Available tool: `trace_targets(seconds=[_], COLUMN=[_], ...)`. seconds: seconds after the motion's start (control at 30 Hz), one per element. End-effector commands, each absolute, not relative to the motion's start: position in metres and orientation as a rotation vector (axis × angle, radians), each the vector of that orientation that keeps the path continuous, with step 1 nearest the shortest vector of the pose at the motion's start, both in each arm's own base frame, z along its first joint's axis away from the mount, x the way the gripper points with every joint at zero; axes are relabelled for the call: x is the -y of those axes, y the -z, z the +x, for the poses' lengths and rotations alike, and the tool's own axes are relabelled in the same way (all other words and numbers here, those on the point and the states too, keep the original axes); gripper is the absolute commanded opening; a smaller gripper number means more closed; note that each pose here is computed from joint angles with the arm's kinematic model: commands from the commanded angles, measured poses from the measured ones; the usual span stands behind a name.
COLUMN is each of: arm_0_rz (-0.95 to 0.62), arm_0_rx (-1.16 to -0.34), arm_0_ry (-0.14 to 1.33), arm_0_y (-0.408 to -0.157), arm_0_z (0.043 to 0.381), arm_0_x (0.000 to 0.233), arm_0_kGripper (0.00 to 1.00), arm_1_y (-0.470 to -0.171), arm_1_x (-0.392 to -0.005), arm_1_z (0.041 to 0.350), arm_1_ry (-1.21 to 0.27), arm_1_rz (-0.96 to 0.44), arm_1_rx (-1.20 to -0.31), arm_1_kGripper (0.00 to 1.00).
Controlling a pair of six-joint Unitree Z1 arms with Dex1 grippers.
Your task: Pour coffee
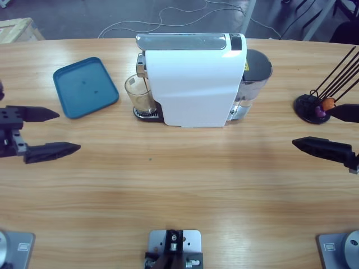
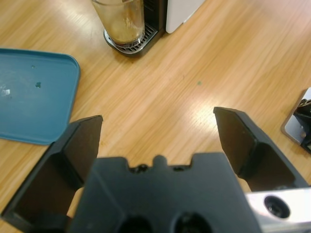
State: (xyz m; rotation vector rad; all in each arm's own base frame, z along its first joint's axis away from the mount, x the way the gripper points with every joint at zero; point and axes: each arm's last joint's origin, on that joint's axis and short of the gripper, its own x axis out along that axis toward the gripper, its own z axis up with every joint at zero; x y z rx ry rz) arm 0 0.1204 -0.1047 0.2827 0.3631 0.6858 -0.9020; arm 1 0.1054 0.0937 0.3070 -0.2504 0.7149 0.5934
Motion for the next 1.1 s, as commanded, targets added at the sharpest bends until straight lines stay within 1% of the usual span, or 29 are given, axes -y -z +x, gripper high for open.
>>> trace_targets(seconds=[0.03,0.2,0.43,0.67,0.77,0.83,0.97,1.03,1.1], arm_0_rz=[0.373,0.369,0.351,0.341,0.327,0.311,0.278,0.271,0.269], arm_0_rx=[-0.734,-0.746,-0.668,-0.656,-0.605,-0.572,-0.465,-0.448,-0.45], arm_0_ry=[0.945,0.989,0.998,0.991,0.969,0.938,0.899,0.891,0.886], arm_0_y=[-0.268,-0.259,-0.257,-0.258,-0.267,-0.278,-0.317,-0.329,-0.332], arm_0_z=[0.111,0.107,0.1,0.1,0.096,0.098,0.114,0.122,0.127], arm_0_x=[0.105,0.108,0.102,0.102,0.097,0.096,0.102,0.107,0.11], arm_0_kGripper=[0.996,0.996,0.996,0.996,0.998,1.0,1.0,1.0,1.0], arm_1_y=[-0.294,-0.293,-0.292,-0.292,-0.292,-0.291,-0.291,-0.291,-0.291], arm_1_x=[-0.092,-0.095,-0.096,-0.095,-0.094,-0.095,-0.096,-0.096,-0.095], arm_1_z=[0.104,0.107,0.107,0.106,0.105,0.106,0.107,0.106,0.106], arm_1_ry=[-0.57,-0.569,-0.569,-0.57,-0.57,-0.57,-0.573,-0.573,-0.572], arm_1_rz=[-0.258,-0.26,-0.266,-0.264,-0.261,-0.264,-0.266,-0.266,-0.266], arm_1_rx=[-0.733,-0.742,-0.752,-0.752,-0.75,-0.755,-0.761,-0.76,-0.76], arm_1_kGripper=[1.0,1.0,1.0,1.0,1.0,1.0,1.0,1.0,1.0])
